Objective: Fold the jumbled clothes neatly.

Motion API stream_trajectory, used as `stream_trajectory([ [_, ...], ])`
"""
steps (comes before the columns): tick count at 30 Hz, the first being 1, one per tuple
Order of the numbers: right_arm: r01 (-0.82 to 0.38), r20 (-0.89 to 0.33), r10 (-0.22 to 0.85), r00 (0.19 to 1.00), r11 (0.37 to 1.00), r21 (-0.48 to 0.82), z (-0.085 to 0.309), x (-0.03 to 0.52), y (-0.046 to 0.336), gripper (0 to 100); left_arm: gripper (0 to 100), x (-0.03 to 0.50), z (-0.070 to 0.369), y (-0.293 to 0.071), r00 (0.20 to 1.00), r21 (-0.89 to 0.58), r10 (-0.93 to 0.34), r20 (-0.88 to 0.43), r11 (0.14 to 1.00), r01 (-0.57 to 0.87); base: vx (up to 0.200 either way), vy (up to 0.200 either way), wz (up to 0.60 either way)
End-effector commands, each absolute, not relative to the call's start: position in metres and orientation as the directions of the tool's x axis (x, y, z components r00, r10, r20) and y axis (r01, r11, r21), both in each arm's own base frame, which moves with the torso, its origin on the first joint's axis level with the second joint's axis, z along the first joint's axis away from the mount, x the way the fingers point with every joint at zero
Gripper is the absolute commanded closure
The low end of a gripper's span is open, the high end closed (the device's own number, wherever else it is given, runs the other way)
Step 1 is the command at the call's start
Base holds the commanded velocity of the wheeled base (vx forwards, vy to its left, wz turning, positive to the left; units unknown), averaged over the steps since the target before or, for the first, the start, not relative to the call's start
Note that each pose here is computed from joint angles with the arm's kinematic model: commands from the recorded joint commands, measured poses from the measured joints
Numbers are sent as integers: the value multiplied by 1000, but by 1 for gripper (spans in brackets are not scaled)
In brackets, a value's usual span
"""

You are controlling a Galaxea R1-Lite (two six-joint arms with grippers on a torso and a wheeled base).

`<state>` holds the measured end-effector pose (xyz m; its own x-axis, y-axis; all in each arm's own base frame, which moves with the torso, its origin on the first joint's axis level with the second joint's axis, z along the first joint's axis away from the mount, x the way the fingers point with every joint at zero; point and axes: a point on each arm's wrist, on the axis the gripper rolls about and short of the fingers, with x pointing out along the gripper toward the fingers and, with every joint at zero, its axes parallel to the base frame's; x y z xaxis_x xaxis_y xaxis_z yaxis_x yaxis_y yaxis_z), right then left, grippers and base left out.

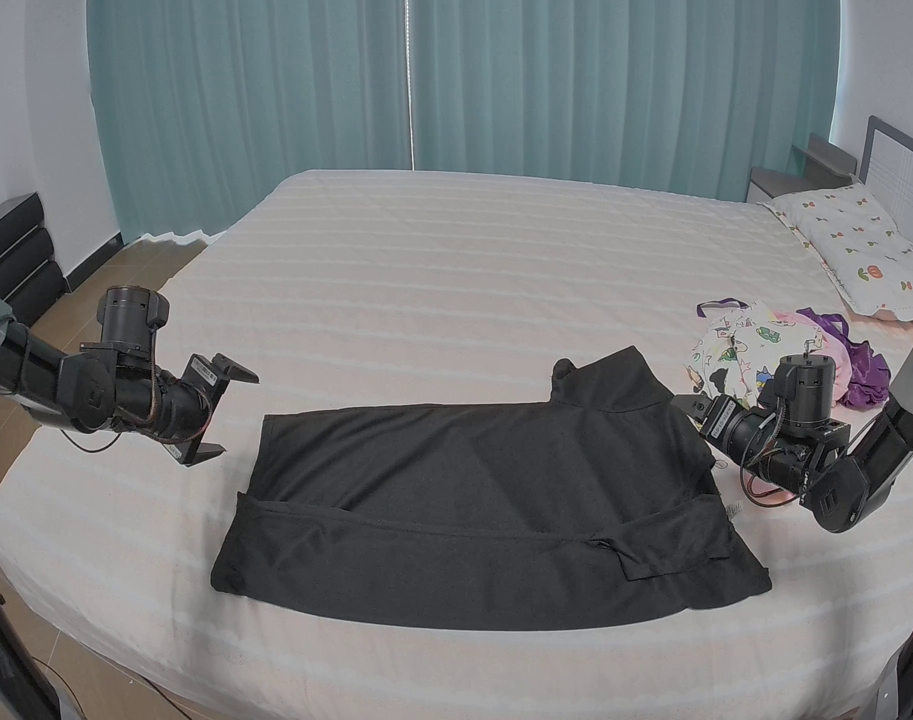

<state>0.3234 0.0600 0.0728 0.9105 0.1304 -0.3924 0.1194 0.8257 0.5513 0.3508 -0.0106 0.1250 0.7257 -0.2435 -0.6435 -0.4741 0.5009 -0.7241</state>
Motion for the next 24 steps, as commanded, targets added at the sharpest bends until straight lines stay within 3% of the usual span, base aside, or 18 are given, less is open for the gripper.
stream_trajectory([
  [1, 126, -404, 130, 906, 827, 548, 72, 337, 61, 0, 0, 386, 100, -9, 711, -693, -217, -669, 529, -490, 0, 0, 0],
  [5, 129, -429, 136, 893, 836, 534, 65, 346, 60, 0, 0, 404, 90, -10, 708, -675, -217, -672, 572, -466, 0, 0, 0],
  [24, 130, -444, 146, 884, 836, 533, 59, 347, 60, 0, 0, 403, 93, -13, 713, -675, -213, -668, 576, -461, 0, 0, 0],
])
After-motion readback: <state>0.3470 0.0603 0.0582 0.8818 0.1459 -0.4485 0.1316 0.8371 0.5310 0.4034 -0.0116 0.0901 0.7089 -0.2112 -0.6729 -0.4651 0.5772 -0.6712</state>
